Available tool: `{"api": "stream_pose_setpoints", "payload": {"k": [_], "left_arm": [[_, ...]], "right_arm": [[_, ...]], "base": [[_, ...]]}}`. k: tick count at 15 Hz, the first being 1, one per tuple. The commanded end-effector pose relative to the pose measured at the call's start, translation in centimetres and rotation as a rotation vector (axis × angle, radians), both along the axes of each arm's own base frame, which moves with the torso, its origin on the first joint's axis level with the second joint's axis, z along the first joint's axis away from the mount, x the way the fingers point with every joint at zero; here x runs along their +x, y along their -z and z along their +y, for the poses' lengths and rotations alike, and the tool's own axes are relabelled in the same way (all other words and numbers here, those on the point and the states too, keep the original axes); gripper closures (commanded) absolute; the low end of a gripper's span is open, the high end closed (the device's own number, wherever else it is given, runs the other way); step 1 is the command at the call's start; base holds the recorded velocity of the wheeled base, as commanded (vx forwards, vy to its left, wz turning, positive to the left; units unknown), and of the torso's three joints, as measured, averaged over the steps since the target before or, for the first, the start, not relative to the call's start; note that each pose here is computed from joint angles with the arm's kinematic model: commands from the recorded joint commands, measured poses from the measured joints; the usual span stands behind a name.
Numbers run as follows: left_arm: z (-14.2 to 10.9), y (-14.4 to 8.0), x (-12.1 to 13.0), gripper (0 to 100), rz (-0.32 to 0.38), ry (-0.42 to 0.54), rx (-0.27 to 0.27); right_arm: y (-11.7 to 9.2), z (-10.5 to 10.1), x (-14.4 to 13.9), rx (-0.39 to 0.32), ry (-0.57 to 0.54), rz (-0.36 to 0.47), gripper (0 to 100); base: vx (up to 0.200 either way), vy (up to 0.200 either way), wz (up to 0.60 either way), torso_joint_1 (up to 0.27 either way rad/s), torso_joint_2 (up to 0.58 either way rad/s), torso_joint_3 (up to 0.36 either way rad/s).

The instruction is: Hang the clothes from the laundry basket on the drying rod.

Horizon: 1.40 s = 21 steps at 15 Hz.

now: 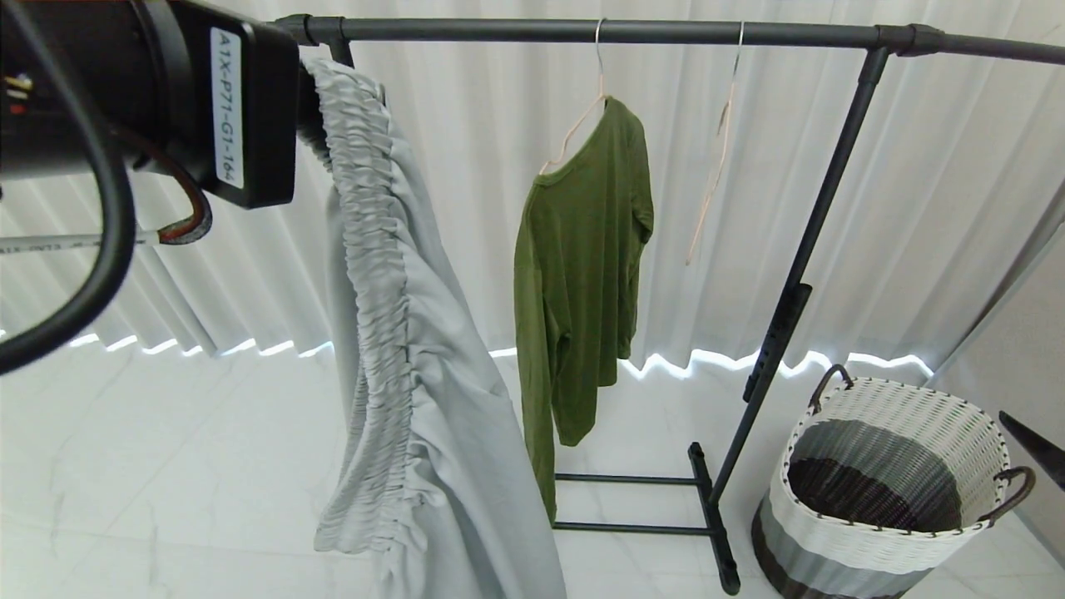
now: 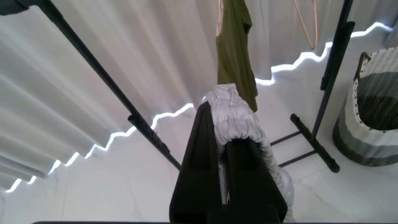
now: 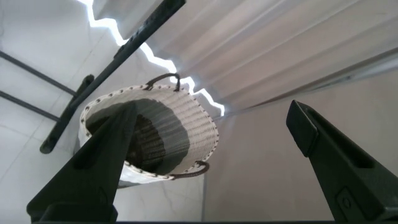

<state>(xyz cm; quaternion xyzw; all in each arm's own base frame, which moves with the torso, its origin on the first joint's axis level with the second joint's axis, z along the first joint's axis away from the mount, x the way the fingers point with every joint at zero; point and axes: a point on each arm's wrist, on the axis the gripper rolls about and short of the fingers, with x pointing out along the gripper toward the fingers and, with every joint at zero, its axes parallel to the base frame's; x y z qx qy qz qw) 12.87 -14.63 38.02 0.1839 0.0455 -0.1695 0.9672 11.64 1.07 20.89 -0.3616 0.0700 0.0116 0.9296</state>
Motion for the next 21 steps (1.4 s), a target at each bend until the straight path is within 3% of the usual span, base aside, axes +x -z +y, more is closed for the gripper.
{"api": "stream_pose_setpoints", "payload": {"k": [1, 9, 12, 17, 21], "left_arm": [[0.6, 0.4, -0.5, 100, 0.005, -0.001, 0.007], [3.3, 1.9, -1.2, 100, 0.021, -0.067, 0.030], [3.8, 2.5, -1.5, 100, 0.030, -0.070, 0.040], [4.0, 4.0, -1.7, 100, 0.036, -0.072, 0.039], [4.2, 5.5, -1.8, 100, 0.013, -0.072, 0.034]], "right_arm": [[-0.1, 0.0, 0.0, 0.001, 0.000, -0.002, 0], [-0.1, 0.0, -0.4, 0.004, 0.000, -0.015, 0], [-0.3, -0.1, -0.6, 0.013, 0.006, -0.025, 0], [0.2, -0.4, -1.3, 0.186, 0.043, -0.031, 0], [0.4, -1.0, -1.2, 0.193, 0.097, -0.010, 0]], "base": [[0.000, 0.000, 0.00, 0.203, -0.49, -0.286], [0.000, 0.000, 0.00, 0.221, -0.50, -0.279], [0.000, 0.000, 0.60, 0.248, -0.53, -0.289], [0.000, 0.000, 0.00, 0.158, -0.33, -0.178], [0.000, 0.000, 0.00, 0.008, -0.01, -0.007]]}}
